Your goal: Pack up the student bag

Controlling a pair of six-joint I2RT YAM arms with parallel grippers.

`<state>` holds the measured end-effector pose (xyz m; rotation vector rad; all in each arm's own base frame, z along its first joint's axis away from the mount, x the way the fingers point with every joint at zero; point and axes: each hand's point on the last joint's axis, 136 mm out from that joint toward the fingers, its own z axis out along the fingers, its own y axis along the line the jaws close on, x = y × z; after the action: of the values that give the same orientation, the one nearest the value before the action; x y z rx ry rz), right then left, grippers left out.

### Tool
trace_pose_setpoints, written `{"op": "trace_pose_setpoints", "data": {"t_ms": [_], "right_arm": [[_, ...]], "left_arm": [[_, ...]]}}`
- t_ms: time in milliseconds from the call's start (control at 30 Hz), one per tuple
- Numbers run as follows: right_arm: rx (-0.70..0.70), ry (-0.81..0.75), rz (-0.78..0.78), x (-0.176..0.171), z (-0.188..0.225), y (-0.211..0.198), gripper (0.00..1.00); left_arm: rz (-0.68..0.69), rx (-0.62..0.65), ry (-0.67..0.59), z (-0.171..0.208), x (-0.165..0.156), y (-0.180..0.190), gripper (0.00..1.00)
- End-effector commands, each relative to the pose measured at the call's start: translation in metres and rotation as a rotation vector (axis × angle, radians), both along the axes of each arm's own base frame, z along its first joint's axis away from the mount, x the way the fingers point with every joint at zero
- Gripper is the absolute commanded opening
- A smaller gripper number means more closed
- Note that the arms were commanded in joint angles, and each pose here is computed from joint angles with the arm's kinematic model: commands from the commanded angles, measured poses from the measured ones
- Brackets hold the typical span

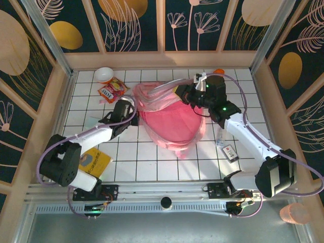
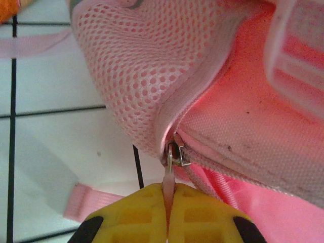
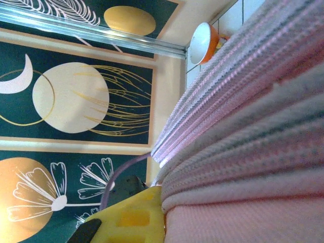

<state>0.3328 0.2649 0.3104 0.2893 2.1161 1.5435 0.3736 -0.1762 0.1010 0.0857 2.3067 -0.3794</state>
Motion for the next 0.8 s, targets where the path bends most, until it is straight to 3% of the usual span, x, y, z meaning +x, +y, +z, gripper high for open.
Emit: {"op": "trace_pose_setpoints", "data": {"t_ms": [0, 267, 433, 567, 667, 767], "right_arm": [[0.087, -0.168, 0.005, 0.001, 0.049, 0.001, 0.00], [0.084, -0.191, -0.063, 0.006, 0.056, -0.006, 0.00], [0.060, -0.218, -0.106, 0.008, 0.064, -0.014, 0.00], [0.079, -0.204, -0.168, 0.019, 0.048, -0.017, 0.00], [0.052, -0.190, -0.210, 0.031, 0.030, -0.019, 0.00], [0.014, -0.179, -0.217, 0.041, 0.014, -0.014, 0.00]], "left_arm": [[0.123, -0.007, -0.098, 0.028, 0.034, 0.015, 0.00], [0.202, 0.006, -0.073, 0.016, 0.056, 0.046, 0.01], [0.175, 0.030, -0.069, 0.014, 0.068, 0.045, 0.03], [0.122, -0.073, -0.087, 0.041, 0.076, 0.026, 0.32], [0.157, -0.137, -0.097, 0.062, 0.073, 0.026, 0.54], [0.250, -0.124, -0.075, 0.065, 0.066, 0.042, 0.59]]}}
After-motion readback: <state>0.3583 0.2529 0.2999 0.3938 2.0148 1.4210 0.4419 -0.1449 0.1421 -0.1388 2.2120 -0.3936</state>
